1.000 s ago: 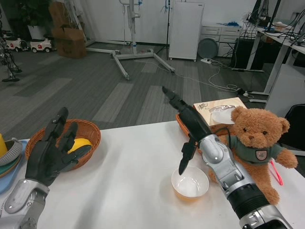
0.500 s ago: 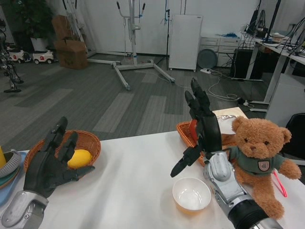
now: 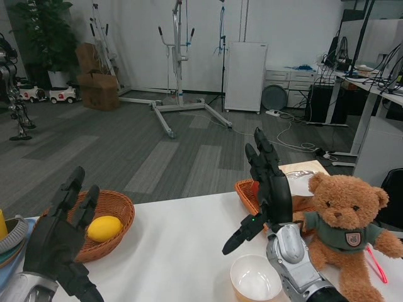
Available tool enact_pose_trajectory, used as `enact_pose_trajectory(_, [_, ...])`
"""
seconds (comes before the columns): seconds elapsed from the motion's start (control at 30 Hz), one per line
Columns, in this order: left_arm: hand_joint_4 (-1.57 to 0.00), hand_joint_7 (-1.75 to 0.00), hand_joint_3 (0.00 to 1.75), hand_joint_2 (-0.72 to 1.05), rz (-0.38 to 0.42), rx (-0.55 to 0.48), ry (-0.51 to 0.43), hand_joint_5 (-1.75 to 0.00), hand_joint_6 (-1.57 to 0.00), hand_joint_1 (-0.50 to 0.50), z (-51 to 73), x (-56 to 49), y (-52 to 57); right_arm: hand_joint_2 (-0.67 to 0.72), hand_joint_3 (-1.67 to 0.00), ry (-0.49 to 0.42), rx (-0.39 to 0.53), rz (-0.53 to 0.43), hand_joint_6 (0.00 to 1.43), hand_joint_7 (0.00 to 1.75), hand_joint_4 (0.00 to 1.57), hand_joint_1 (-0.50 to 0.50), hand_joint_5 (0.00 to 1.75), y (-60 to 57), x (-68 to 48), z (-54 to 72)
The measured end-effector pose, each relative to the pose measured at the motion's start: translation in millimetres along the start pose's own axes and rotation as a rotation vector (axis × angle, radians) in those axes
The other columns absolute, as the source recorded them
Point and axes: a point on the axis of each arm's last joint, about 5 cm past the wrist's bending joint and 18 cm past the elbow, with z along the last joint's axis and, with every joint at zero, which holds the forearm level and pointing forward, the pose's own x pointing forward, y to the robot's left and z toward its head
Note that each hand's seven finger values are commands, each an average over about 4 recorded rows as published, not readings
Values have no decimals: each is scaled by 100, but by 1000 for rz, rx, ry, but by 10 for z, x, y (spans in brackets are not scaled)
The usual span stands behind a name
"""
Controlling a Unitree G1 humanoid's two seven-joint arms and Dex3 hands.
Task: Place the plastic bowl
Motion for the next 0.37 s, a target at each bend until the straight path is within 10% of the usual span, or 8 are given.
enact_pose_trajectory(0.37, [0, 0, 9, -72, 1, 3, -16, 0, 0, -48, 9, 0, 2, 72, 0, 11, 22, 16, 0, 0, 0, -46, 0, 44, 2, -7])
